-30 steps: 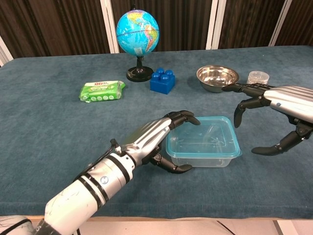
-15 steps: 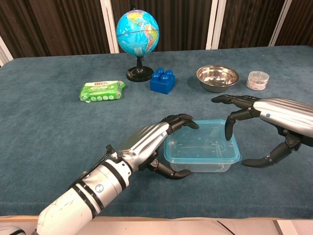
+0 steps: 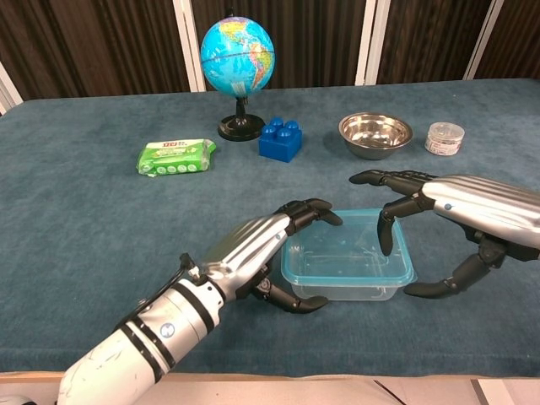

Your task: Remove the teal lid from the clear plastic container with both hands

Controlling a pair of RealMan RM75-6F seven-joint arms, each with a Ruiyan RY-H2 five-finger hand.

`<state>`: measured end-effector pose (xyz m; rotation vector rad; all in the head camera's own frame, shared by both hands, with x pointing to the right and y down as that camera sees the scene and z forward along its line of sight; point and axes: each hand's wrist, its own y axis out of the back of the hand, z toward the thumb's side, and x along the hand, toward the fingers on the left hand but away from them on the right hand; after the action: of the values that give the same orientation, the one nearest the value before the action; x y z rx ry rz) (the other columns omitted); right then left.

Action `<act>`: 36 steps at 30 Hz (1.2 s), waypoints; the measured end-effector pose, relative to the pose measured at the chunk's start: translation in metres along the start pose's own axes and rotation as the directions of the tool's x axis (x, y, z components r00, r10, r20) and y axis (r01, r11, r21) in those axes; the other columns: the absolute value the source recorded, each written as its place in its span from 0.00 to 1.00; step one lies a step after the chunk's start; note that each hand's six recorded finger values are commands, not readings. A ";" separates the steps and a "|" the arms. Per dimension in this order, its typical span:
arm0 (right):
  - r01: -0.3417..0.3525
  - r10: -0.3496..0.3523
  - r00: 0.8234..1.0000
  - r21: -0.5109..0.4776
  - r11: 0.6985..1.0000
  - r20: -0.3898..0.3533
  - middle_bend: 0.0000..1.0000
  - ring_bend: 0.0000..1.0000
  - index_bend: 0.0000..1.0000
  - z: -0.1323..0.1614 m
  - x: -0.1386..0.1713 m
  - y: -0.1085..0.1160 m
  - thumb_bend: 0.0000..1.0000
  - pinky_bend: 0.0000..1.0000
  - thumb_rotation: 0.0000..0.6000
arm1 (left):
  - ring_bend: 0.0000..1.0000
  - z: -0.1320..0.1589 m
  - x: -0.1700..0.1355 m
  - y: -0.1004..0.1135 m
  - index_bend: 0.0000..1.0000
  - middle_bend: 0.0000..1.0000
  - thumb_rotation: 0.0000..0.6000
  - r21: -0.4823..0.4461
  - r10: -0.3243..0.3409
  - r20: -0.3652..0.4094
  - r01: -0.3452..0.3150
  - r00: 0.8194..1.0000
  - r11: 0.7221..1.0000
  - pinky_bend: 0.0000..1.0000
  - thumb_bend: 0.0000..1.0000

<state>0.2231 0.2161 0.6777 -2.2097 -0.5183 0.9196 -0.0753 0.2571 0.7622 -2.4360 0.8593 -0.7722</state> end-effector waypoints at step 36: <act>0.022 -0.022 1.000 -0.006 1.000 0.018 0.00 0.00 0.55 0.003 -0.007 0.015 0.14 0.00 1.00 | 0.36 -0.006 -0.003 0.000 0.59 0.66 1.00 0.034 -0.005 0.000 0.005 1.000 0.999 0.25 0.26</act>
<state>0.2177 0.2030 0.6688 -2.1989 -0.5532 0.9279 -0.0812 0.2579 0.7649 -2.4089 0.8338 -0.7816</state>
